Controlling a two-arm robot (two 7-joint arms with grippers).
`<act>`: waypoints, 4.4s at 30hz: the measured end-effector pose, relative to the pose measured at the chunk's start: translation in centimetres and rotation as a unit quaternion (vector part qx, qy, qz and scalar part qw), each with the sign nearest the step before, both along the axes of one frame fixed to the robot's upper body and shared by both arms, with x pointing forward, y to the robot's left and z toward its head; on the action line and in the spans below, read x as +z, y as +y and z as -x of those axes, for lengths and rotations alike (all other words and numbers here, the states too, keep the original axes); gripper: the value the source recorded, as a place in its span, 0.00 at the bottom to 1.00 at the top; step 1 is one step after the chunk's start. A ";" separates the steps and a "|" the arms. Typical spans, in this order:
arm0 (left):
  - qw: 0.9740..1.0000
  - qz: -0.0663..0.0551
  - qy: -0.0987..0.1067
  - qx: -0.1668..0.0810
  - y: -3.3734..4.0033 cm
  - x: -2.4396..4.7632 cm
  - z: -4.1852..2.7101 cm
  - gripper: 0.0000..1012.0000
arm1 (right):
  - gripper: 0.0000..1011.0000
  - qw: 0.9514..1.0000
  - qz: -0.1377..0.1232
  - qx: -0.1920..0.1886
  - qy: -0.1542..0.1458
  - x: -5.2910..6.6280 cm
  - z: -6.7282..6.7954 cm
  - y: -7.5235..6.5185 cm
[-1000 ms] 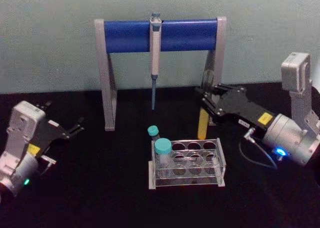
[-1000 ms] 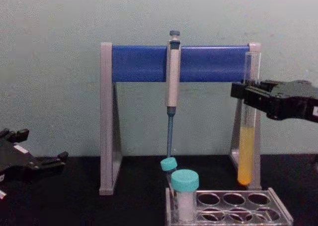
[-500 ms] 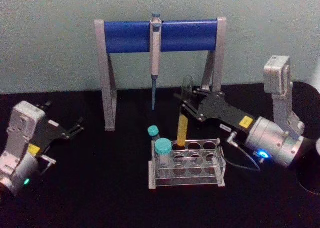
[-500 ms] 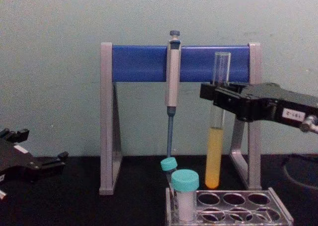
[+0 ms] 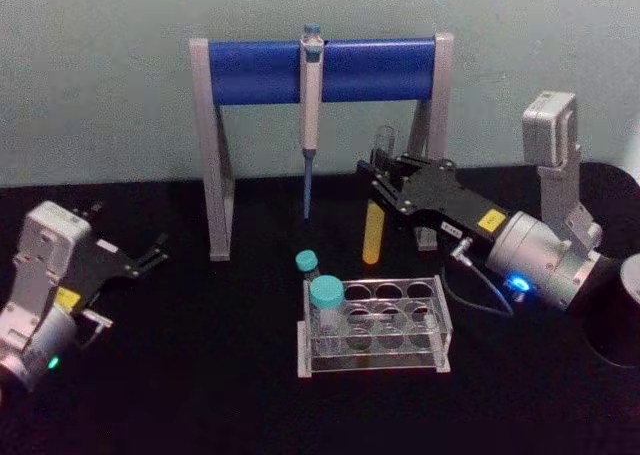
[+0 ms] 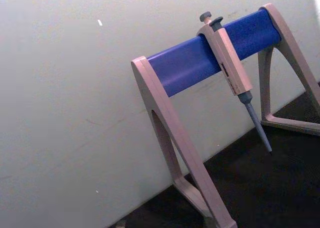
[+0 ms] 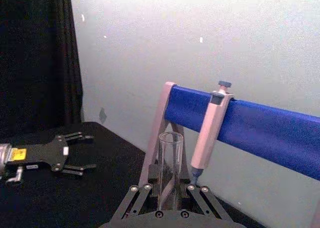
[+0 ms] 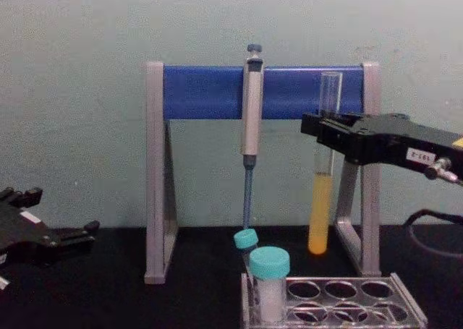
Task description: Pick up the test tube from the test tube rack, shake it, then place it back into the test tube rack.
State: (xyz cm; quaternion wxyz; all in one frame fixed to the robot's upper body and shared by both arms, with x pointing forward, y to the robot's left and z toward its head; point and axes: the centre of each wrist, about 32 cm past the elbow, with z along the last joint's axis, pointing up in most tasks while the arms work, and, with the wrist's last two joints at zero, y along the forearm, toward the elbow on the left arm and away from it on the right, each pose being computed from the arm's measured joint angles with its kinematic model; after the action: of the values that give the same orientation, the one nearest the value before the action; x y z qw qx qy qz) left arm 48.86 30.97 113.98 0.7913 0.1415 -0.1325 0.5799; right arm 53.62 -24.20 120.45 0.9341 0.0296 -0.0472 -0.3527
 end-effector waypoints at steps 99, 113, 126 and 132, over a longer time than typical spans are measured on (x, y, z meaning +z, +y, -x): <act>1.000 0.000 0.000 0.000 0.00 0.00 0.00 0.99 | 0.23 1.000 -0.005 -0.019 -0.015 0.2 1.2 -0.6; 1.000 0.000 0.000 0.000 0.00 0.00 0.00 0.99 | 0.23 1.000 -0.012 -0.005 -0.009 0.2 1.4 -0.8; 1.000 0.000 0.000 0.000 0.00 0.00 0.00 0.99 | 0.23 0.997 -0.034 0.072 0.011 -0.6 2.2 -1.8; 1.000 0.000 0.000 0.000 0.00 0.00 0.00 0.99 | 0.23 0.996 -0.030 0.083 0.015 -0.9 2.8 -1.8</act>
State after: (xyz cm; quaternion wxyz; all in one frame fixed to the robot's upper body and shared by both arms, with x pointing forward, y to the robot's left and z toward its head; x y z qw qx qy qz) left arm 48.86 30.97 113.98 0.7913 0.1415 -0.1324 0.5799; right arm 50.84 -26.04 119.57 0.9593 0.0564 -0.0198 -0.2760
